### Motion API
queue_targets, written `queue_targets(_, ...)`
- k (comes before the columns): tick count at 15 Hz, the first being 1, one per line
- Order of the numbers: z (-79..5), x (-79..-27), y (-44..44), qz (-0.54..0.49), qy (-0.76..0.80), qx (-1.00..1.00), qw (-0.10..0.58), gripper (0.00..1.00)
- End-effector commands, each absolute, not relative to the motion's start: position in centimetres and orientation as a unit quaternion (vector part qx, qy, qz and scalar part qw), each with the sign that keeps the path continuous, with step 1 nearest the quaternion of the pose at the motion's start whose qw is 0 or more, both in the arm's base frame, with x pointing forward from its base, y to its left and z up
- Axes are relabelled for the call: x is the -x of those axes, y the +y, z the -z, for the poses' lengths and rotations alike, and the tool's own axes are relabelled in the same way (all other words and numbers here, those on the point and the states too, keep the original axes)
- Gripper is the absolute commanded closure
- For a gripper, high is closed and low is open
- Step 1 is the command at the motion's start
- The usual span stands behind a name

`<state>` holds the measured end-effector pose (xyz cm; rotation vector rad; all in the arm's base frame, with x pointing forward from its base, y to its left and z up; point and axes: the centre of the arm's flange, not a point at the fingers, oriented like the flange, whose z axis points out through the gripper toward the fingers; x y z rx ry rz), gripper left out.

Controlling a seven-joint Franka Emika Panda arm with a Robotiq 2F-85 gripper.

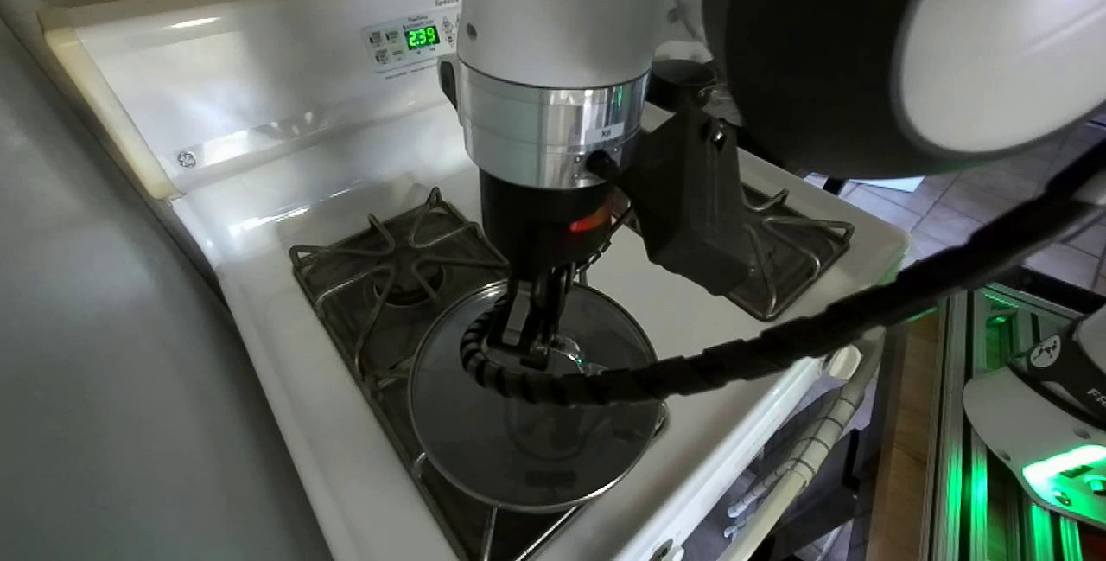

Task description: Put the lid on the pan

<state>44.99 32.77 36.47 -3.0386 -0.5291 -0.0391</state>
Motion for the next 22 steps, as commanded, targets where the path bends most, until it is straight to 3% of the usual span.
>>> queue_targets(1,-36.7,-45.1,32.9,0.008,-0.170,0.985,0.029,0.97)
queue_targets(5,-36.7,-45.1,33.0,0.004,-0.172,0.985,0.030,0.97)
queue_targets(6,-36.7,-45.1,33.0,0.004,-0.172,0.985,0.031,0.90)
queue_targets(7,-36.7,-45.1,33.1,0.005,-0.171,0.985,0.031,0.97)
queue_targets(14,-36.7,-45.1,33.2,0.005,-0.172,0.985,0.035,0.97)
queue_targets(15,-36.7,-45.1,33.2,0.003,-0.172,0.985,0.035,0.90)
queue_targets(16,-36.7,-45.0,33.1,0.004,-0.172,0.985,0.034,0.64)
queue_targets(18,-37.1,-45.0,33.0,0.005,-0.171,0.985,0.035,0.60)
queue_targets(22,-39.9,-44.8,32.6,0.029,-0.173,0.984,0.038,0.27)
